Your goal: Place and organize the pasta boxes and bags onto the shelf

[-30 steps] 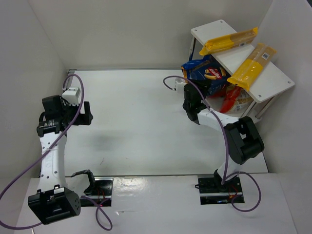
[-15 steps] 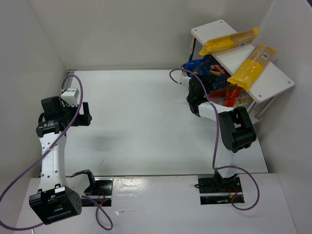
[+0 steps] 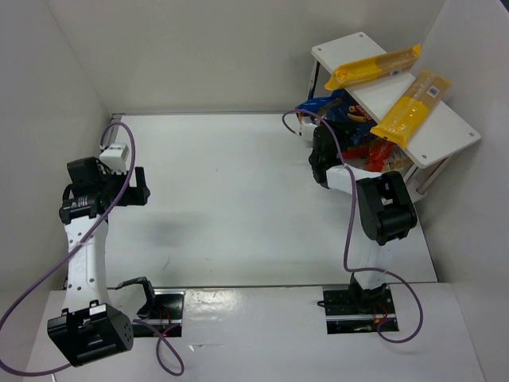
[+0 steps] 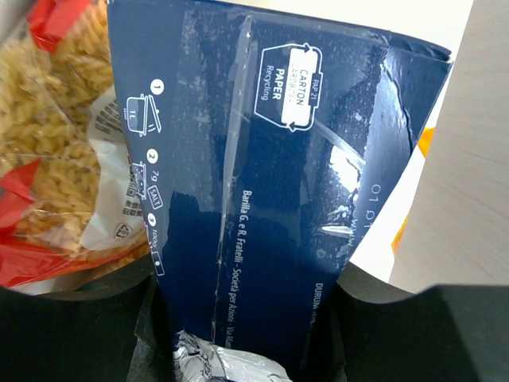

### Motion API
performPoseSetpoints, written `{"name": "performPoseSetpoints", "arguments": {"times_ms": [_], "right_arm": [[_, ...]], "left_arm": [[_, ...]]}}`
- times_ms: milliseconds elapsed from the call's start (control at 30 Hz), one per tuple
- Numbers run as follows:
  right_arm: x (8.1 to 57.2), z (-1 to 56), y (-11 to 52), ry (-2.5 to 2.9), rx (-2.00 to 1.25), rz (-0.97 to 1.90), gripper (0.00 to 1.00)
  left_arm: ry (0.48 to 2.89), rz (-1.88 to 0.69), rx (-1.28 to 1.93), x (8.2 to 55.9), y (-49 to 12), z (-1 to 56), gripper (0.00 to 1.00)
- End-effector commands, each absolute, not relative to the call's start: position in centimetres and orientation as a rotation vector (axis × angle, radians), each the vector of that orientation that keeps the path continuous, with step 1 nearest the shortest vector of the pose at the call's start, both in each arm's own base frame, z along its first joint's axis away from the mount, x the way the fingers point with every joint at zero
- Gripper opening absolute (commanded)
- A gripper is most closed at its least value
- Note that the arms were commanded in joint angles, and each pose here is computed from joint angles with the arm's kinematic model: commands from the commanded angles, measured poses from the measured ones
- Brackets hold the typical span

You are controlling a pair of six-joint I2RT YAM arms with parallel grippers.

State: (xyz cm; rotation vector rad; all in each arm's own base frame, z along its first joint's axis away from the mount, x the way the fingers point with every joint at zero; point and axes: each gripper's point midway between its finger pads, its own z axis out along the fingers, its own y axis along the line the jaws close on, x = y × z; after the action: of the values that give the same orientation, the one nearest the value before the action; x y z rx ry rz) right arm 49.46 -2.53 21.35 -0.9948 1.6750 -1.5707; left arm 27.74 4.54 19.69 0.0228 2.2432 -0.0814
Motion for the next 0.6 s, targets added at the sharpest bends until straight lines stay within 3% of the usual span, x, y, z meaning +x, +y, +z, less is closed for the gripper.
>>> {"name": "performPoseSetpoints", "arguments": {"times_ms": [0, 567], "right_arm": [[49.5, 27.8, -3.9, 1.577, -0.696, -1.616, 0.00], [49.3, 24.6, -5.9, 1.658, -0.708, -1.642, 0.02]], "left_arm": [[2.221, -0.088, 0.047, 28.1, 4.5, 20.0, 0.99], [2.221, -0.088, 0.047, 28.1, 4.5, 20.0, 0.99]]}}
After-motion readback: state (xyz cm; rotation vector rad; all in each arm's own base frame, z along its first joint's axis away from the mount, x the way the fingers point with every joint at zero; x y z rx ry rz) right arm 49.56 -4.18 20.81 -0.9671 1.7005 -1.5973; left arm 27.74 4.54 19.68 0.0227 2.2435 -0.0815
